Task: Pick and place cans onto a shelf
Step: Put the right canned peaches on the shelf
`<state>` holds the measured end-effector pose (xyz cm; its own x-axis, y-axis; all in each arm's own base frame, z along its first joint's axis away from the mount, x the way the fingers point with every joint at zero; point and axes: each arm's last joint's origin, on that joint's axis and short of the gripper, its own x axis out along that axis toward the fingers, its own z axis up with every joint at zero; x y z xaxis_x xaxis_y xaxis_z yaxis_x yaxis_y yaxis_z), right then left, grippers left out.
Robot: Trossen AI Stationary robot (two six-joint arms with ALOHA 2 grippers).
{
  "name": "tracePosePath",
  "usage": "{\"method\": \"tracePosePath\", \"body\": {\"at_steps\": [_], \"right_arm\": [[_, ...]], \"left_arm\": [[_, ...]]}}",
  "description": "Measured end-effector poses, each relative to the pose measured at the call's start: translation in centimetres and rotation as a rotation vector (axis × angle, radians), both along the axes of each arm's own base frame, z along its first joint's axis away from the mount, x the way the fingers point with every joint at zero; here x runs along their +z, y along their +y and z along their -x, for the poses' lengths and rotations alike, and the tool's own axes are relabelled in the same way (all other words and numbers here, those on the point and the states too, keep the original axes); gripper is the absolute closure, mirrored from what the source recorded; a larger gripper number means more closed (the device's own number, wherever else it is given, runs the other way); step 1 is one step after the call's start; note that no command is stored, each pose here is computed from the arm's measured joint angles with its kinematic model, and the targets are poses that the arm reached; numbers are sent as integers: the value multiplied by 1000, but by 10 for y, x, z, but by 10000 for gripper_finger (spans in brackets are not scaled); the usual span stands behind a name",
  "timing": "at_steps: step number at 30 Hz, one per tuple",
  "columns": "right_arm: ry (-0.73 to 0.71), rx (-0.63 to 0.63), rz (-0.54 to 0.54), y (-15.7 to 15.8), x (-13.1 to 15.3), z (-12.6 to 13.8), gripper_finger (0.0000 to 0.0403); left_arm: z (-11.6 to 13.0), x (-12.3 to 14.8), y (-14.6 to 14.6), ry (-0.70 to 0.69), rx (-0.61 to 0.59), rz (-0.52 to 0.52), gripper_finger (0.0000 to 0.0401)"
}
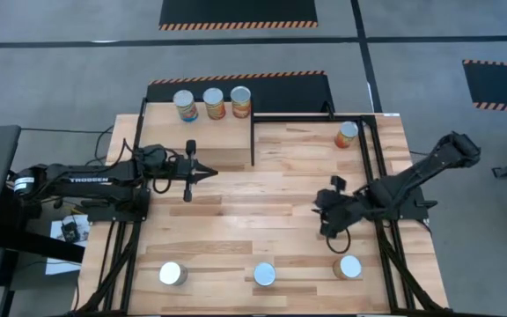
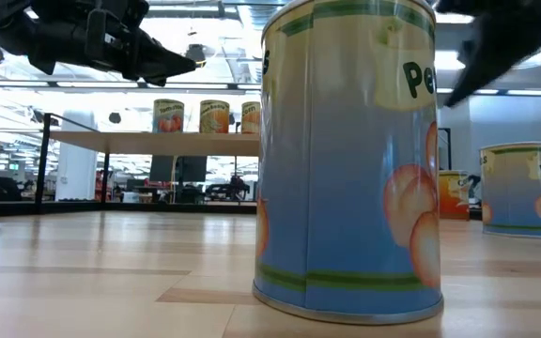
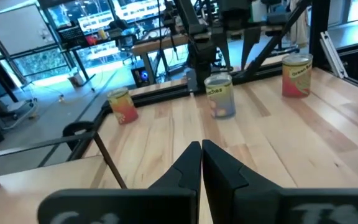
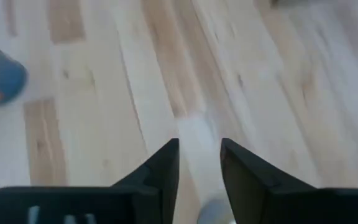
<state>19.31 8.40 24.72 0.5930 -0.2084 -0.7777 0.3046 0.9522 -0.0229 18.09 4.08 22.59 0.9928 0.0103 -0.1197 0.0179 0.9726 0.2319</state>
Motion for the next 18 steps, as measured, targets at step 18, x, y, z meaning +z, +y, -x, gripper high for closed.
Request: {"method": "tracePosePath", "body": {"at_steps": [18], "right_arm": [[317, -288, -1, 6, -34, 7, 285]], "left_arm": [[0, 0, 0, -3, -1, -10, 397]]}}
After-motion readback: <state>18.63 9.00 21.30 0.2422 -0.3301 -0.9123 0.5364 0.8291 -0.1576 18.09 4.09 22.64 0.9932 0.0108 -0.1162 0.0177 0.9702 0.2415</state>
